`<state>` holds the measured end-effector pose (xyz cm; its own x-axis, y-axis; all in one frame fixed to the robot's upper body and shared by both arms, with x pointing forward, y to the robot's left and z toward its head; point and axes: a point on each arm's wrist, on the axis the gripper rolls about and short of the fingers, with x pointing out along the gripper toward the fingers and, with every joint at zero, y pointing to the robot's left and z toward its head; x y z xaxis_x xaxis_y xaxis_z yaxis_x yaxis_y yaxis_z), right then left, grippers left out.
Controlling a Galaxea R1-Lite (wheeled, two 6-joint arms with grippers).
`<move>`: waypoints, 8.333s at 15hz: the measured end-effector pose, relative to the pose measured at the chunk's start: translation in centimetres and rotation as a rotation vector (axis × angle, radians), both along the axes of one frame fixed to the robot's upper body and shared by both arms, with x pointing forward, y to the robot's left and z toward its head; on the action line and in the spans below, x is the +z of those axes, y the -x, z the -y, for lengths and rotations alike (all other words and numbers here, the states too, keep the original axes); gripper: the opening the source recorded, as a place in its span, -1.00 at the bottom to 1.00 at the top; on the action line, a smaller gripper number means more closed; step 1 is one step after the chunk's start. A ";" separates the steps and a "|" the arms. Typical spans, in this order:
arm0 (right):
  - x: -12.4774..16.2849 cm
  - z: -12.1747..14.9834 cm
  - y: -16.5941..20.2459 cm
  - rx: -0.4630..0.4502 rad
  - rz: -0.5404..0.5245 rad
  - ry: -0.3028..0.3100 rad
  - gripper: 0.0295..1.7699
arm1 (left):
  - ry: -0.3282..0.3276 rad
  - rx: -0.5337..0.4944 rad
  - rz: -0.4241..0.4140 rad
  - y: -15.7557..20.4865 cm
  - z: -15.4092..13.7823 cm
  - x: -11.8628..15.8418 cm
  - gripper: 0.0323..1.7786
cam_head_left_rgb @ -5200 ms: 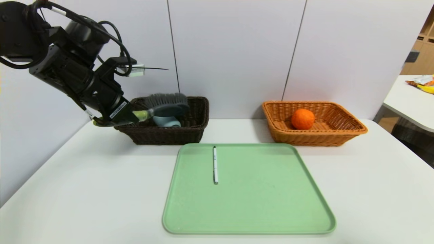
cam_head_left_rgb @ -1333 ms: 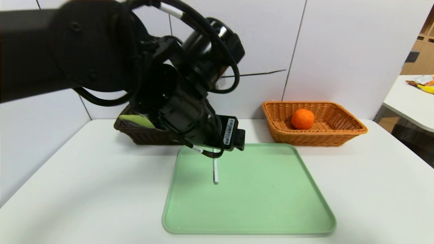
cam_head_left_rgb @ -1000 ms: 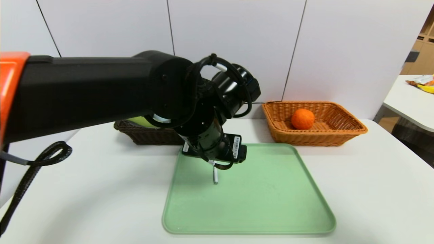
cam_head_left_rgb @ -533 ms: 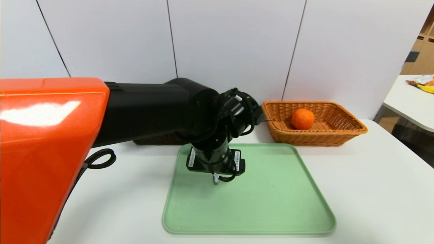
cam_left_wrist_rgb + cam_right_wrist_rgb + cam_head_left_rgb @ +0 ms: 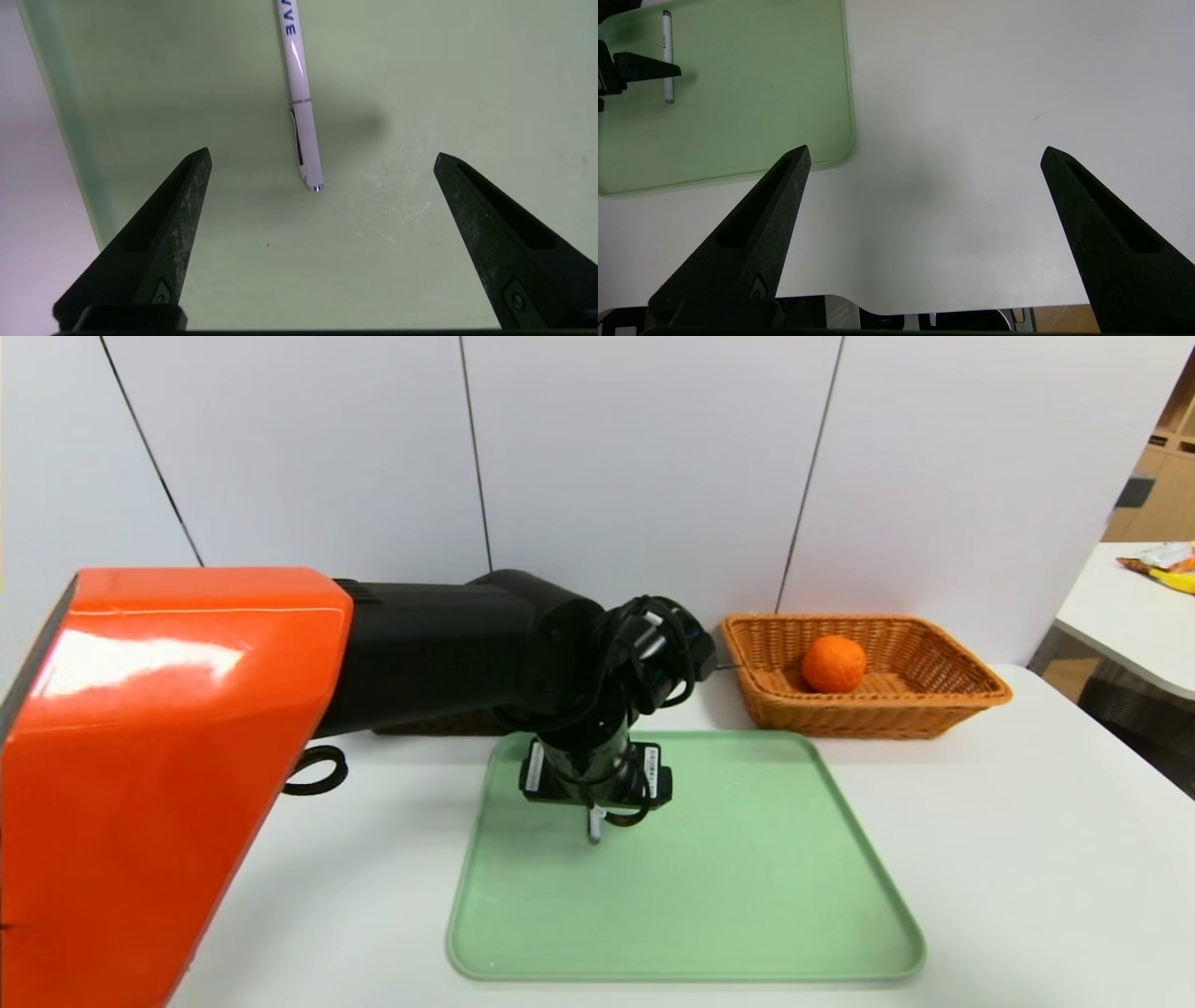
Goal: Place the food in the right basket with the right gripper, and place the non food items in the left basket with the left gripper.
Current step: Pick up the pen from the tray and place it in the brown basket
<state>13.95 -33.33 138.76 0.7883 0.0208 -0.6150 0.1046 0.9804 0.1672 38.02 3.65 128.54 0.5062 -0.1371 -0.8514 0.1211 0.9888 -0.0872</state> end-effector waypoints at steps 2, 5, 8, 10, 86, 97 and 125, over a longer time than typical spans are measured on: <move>-0.1 0.0 0.2 0.000 0.004 0.000 0.92 | -0.003 0.005 -0.001 -0.5 0.0 -0.5 0.90; -0.4 0.1 0.6 -0.008 0.002 0.008 0.92 | 0.002 -0.006 0.013 -1.0 0.2 -0.9 0.90; -0.7 0.1 0.9 -0.009 0.000 0.008 0.92 | 0.028 -0.019 0.017 -1.8 0.2 -1.2 0.90; -0.7 0.1 0.9 -0.009 0.001 0.009 0.92 | 0.034 -0.022 0.012 -2.2 0.0 -1.4 0.90; -0.9 0.3 2.8 -0.008 0.047 0.011 0.92 | 0.119 -0.068 0.401 1.7 -2.2 9.5 -0.96; -0.7 0.3 2.6 -0.020 0.054 0.021 0.92 | 0.053 0.262 0.533 -7.8 -14.5 10.4 -0.96; 0.3 0.4 2.1 -0.060 0.075 0.049 0.92 | -0.003 0.423 0.386 -14.6 -21.2 3.2 -0.08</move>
